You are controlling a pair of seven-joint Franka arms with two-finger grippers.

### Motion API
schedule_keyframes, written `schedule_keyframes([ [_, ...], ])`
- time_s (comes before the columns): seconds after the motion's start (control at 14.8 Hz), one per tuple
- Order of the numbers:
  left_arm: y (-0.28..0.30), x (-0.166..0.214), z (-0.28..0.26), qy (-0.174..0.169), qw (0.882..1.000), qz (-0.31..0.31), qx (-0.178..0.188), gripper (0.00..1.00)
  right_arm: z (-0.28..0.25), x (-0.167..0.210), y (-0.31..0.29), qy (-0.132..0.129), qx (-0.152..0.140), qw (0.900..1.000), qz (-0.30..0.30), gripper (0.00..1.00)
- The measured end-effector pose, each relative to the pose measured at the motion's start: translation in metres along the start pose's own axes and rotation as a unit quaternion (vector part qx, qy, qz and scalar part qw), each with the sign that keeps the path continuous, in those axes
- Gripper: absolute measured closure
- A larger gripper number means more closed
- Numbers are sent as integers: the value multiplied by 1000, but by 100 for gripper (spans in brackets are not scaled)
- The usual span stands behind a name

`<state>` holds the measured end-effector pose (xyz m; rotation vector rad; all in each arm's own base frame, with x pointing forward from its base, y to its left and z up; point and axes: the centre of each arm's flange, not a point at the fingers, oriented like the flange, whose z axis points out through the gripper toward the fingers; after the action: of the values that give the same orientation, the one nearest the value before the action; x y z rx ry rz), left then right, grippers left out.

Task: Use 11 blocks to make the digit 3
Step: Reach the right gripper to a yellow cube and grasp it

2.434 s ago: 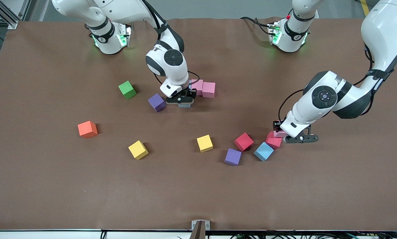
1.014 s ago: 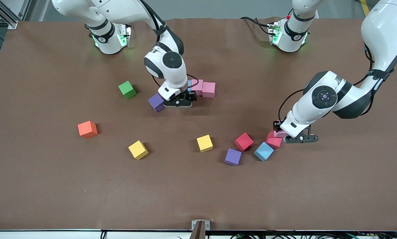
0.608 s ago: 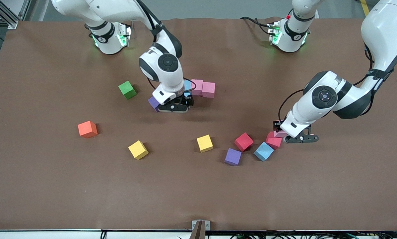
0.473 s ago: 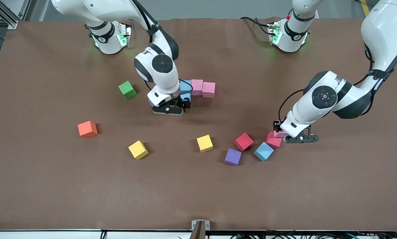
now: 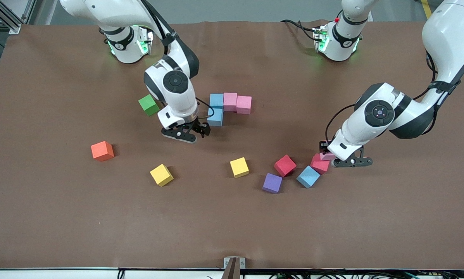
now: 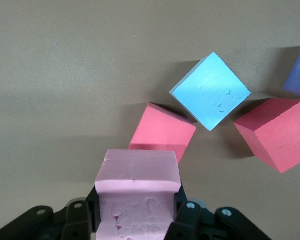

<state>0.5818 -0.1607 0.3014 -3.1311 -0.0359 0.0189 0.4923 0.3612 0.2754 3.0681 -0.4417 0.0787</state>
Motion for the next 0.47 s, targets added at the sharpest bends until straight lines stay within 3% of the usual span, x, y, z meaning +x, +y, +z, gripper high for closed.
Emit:
schedule_keyframes([
  [0.27,0,0,0,0,1000,0,0,44,5,9,18,-5,-10,997,79,0],
  [0.47,0,0,0,0,1000,0,0,44,6,0,29,-8,-18,994,104,0],
])
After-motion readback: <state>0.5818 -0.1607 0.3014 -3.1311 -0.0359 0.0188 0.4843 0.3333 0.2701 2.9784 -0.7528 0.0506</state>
